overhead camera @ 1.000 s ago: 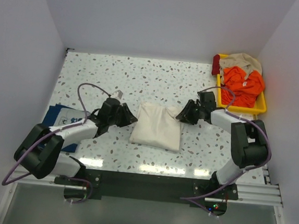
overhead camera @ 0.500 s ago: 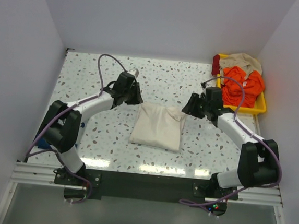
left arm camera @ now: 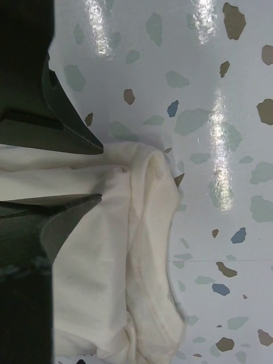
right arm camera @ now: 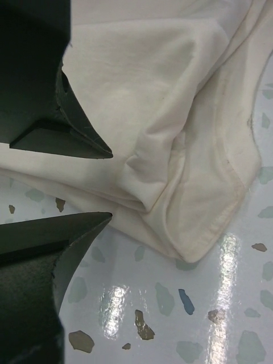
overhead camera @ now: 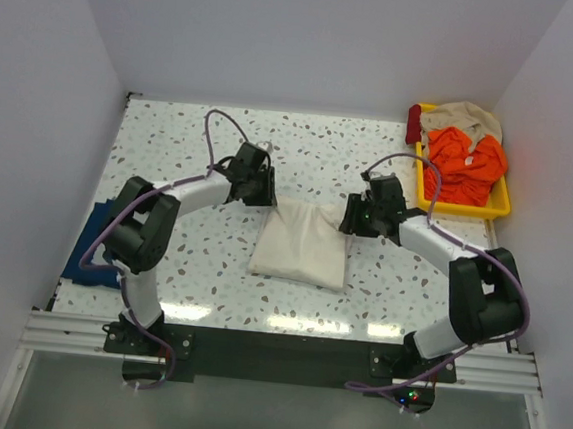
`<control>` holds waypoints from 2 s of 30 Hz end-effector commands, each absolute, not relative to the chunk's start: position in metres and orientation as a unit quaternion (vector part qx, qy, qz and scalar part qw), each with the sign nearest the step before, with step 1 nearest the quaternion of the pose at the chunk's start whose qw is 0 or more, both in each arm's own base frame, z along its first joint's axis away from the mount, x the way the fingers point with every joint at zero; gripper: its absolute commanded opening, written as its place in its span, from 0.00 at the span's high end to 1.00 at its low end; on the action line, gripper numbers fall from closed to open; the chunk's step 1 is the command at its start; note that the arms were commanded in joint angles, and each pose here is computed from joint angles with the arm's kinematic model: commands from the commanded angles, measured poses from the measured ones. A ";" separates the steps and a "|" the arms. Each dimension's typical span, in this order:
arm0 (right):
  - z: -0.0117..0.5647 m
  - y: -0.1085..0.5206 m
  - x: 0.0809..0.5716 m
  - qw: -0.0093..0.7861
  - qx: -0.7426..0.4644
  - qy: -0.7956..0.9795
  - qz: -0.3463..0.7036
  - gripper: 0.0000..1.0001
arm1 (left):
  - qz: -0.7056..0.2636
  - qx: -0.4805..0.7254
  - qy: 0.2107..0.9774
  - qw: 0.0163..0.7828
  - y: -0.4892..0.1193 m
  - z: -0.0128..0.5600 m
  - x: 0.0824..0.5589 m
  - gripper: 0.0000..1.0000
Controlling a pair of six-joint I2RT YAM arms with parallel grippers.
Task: Fold and stack the t-shirts
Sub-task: Fold the tshirt
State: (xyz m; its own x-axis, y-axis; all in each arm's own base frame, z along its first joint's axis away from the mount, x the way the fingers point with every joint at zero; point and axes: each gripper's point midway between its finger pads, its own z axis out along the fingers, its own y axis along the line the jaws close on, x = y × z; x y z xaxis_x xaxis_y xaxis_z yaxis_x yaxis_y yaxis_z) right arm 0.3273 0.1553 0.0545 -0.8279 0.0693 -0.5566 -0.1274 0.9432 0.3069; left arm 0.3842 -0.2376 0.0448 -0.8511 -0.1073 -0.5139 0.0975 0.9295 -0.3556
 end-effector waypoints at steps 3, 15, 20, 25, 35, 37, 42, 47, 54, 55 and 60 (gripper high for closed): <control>0.060 0.156 0.344 0.321 -0.022 0.935 0.150 0.53 | -0.212 0.000 0.932 0.294 -0.251 0.055 0.405 0.62; 0.053 0.170 0.358 0.311 0.010 0.934 0.176 0.55 | -0.235 -0.003 0.925 0.299 -0.263 0.057 0.415 0.67; 0.054 0.174 0.362 0.313 0.023 0.931 0.184 0.59 | -0.237 -0.002 0.924 0.299 -0.266 0.057 0.418 0.69; 0.056 0.174 0.365 0.317 0.036 0.930 0.183 0.78 | -0.242 0.000 0.923 0.299 -0.268 0.059 0.418 0.80; 0.095 0.157 0.359 0.342 0.064 0.924 0.160 0.97 | -0.247 -0.005 0.907 0.340 -0.258 0.106 0.414 1.00; 0.103 0.156 0.356 0.347 0.064 0.922 0.161 0.97 | -0.243 -0.012 0.903 0.353 -0.251 0.117 0.412 1.00; 0.121 0.143 0.354 0.364 0.073 0.918 0.138 0.97 | -0.227 -0.038 0.902 0.366 -0.230 0.128 0.412 1.00; 0.113 0.140 0.376 0.359 0.069 0.923 0.119 0.97 | -0.232 -0.049 0.902 0.361 -0.225 0.118 0.428 1.00; 0.077 0.125 0.424 0.329 0.099 0.928 0.142 0.94 | -0.269 -0.044 0.892 0.361 -0.230 0.095 0.471 0.98; 0.073 0.126 0.434 0.324 0.103 0.929 0.145 0.91 | -0.278 -0.040 0.884 0.373 -0.232 0.101 0.478 0.91; 0.083 0.118 0.445 0.317 0.110 0.931 0.142 0.48 | -0.286 -0.046 0.864 0.412 -0.216 0.144 0.500 0.46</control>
State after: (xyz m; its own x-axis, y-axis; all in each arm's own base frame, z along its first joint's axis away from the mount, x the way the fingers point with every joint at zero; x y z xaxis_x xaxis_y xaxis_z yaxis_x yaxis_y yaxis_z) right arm 0.4239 0.1169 0.0419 -0.8222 0.2916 -0.4887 0.1522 0.9401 0.3049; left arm 0.4603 -0.2209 0.0632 -0.7949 -0.2567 -0.5498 0.0593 0.8689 -0.4915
